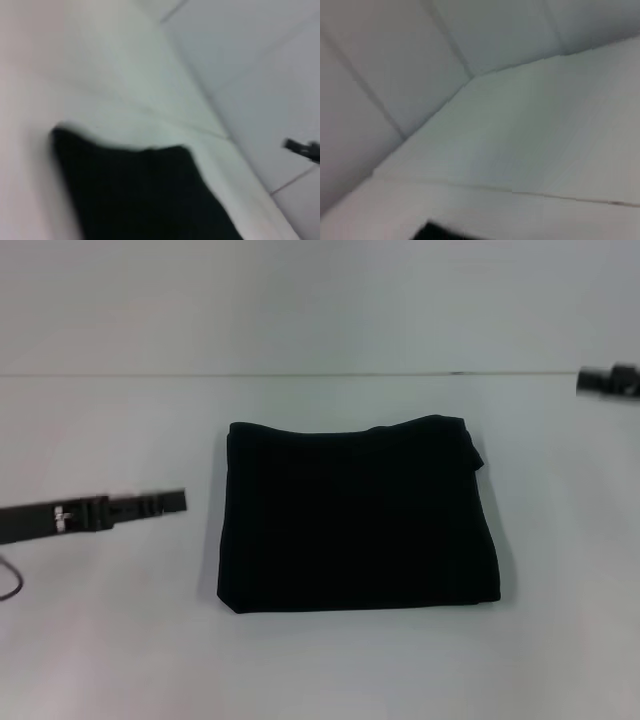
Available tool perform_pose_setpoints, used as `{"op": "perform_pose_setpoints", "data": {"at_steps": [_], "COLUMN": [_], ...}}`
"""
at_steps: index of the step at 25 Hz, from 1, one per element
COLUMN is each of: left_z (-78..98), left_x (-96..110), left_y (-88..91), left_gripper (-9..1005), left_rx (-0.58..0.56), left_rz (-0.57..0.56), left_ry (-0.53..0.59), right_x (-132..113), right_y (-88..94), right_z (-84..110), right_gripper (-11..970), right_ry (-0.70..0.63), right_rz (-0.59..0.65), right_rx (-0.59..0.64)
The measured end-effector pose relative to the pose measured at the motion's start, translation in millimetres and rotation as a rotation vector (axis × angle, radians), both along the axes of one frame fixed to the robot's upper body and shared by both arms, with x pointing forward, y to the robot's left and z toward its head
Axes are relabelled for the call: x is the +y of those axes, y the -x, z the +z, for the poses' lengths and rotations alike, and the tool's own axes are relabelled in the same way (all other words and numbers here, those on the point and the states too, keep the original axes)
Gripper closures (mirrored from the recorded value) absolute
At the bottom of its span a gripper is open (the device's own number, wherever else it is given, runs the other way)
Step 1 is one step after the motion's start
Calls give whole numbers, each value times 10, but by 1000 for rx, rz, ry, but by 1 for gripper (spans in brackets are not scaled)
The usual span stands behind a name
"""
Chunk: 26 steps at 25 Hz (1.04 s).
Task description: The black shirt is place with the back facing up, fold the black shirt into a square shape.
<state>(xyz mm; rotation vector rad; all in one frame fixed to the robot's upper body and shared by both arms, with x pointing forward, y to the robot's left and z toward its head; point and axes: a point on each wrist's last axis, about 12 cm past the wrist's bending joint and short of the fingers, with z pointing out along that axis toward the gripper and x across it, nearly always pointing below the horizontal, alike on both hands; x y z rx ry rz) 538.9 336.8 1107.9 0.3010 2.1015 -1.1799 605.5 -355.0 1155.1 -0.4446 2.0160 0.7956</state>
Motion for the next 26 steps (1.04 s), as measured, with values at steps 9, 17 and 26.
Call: {"op": "perform_pose_setpoints", "data": {"at_steps": [9, 17, 26], "left_z": [82, 180, 156], "left_x": [-494, -899, -996], "left_y": [-265, -508, -547], "left_gripper": [198, 198, 198], "left_rx": [-314, -377, -387], "left_rz": [-243, -411, -425], "left_ry": [-139, -311, -340], "right_x": [350, 555, 653], "right_y": [446, 547, 535], "right_z": [-603, -707, -694], "right_gripper": [47, 47, 47], "right_ry": [146, 132, 144], "right_rz": [182, 281, 344], "right_rx": [-175, -168, -221]}}
